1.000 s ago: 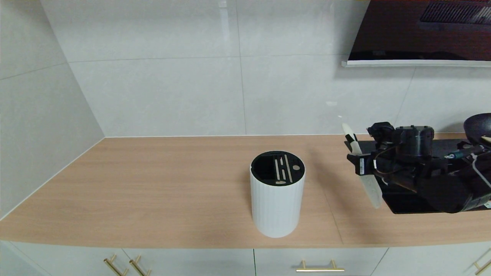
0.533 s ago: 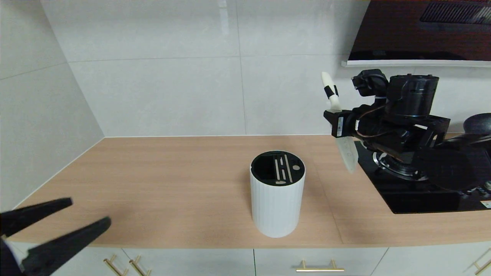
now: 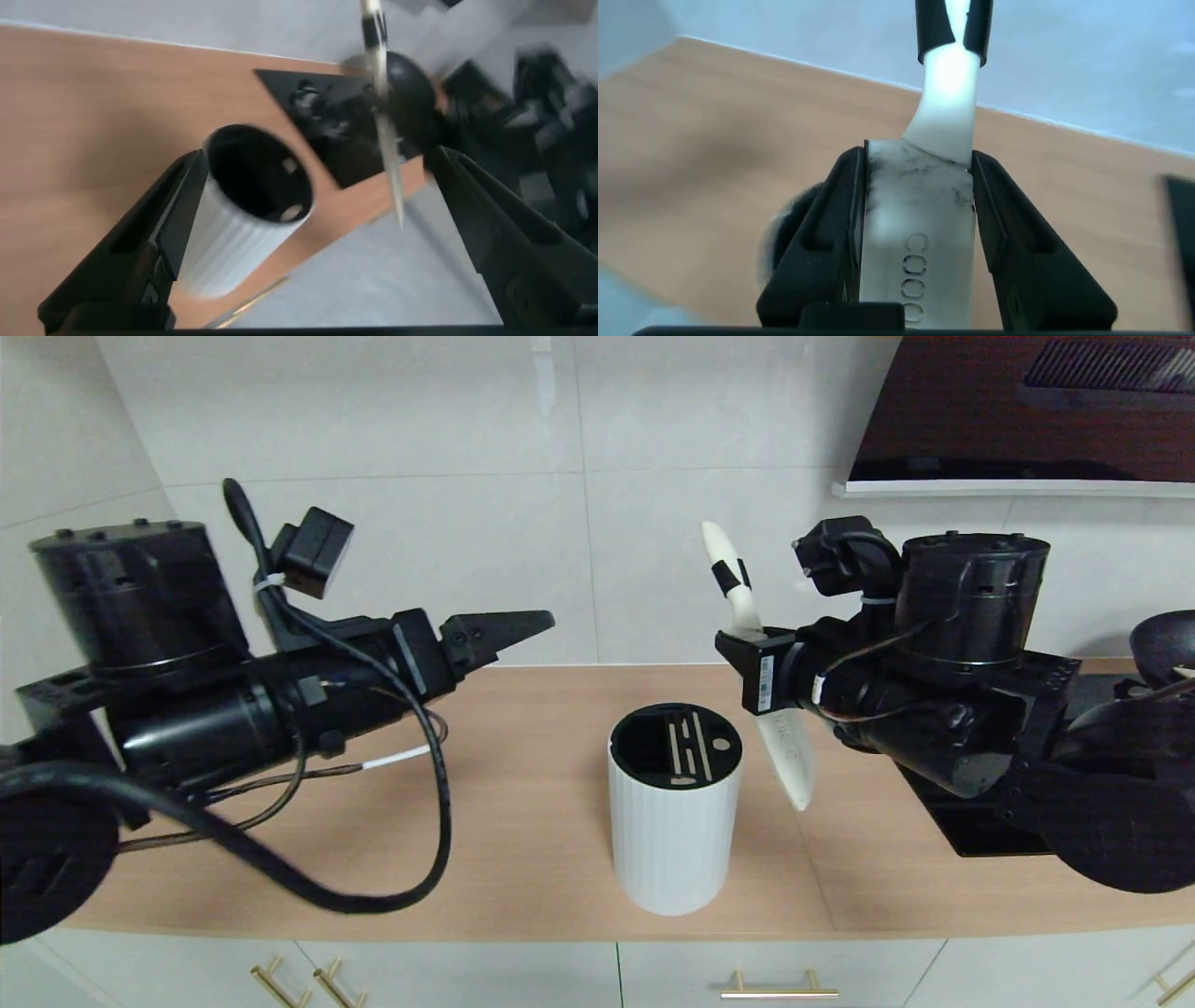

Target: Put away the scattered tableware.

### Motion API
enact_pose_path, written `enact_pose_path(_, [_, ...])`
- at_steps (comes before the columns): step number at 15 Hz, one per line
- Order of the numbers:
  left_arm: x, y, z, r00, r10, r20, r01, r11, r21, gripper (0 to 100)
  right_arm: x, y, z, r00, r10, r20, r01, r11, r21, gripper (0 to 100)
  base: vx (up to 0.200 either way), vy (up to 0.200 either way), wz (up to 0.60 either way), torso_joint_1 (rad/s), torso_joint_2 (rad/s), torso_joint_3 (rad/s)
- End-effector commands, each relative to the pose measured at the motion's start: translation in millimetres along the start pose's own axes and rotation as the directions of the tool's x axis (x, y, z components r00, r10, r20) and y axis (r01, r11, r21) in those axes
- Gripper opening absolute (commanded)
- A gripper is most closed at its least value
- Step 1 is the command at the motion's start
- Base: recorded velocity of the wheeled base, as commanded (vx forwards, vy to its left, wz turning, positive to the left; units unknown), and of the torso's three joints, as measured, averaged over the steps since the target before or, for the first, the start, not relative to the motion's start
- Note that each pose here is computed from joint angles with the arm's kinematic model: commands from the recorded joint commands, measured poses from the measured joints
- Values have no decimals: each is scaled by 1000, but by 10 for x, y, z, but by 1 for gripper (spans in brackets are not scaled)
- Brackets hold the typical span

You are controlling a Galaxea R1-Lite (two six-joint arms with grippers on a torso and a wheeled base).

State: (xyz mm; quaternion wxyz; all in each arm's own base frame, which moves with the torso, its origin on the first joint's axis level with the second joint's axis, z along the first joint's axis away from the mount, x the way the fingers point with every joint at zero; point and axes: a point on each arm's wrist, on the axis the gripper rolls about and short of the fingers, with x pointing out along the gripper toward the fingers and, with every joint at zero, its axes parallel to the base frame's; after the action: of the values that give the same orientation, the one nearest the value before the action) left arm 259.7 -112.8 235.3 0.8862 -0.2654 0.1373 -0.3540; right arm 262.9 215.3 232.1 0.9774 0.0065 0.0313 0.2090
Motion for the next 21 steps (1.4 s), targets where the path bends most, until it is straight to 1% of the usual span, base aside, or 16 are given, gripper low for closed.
enact_pose_path(1, [391,110,-15,1000,-10,-29,9,999,-42,100,-76,100,20,999,35,3,-35,999,10,0,0,0,0,0,0,0])
enact_pose_path(2, [483,38,21,999,-41,-23,40,998,-42,100,-83,146,6,999,48,-2,-48,999,10,0,0,0,0,0,0,0])
enact_pose_path(3, [488,38,25,999,-41,-21,40,998,-42,100,-83,146,6,999,48,-2,-48,999,10,0,0,0,0,0,0,0])
enact_pose_path(4, [619,-45,-21,995,-91,-47,89,995,-39,100,-122,247,1,997,80,-4,-80,996,24,0,0,0,0,0,0,0])
enact_pose_path(5, [715,-87,-115,990,-116,-78,113,993,-42,100,-146,298,-3,995,97,-6,-97,995,37,0,0,0,0,0,0,0])
enact_pose_path(6, [798,-126,-194,987,-129,-94,126,991,-39,100,-152,323,-16,994,104,-12,-104,994,37,0,0,0,0,0,0,0])
enact_pose_path(7, [824,-157,-176,986,-146,-82,144,989,-32,100,-166,355,-33,993,114,-22,-114,993,34,0,0,0,0,0,0,0])
enact_pose_path(8, [836,-175,-184,984,-157,-82,156,987,-30,100,-181,364,-59,992,118,-30,-117,993,31,0,0,0,0,0,0,0])
enact_pose_path(10, [853,-262,-197,980,-190,-65,190,982,-17,100,-208,414,-70,990,135,-34,-134,991,30,0,0,0,0,0,0,0])
enact_pose_path(11, [855,-280,-200,978,-198,-62,198,980,-15,100,-202,410,-75,990,133,-35,-132,991,31,0,0,0,0,0,0,0])
enact_pose_path(15, [882,-286,-190,977,-207,-53,206,978,-8,100,-192,425,-95,990,136,-41,-135,990,29,0,0,0,0,0,0,0])
enact_pose_path(19, [984,-213,-259,978,-196,-71,195,981,-17,100,-162,436,-140,989,135,-55,-134,991,25,0,0,0,0,0,0,0])
enact_pose_path(21, [1015,-241,-268,976,-204,-72,204,979,-16,100,-152,440,-155,989,135,-59,-134,991,24,0,0,0,0,0,0,0])
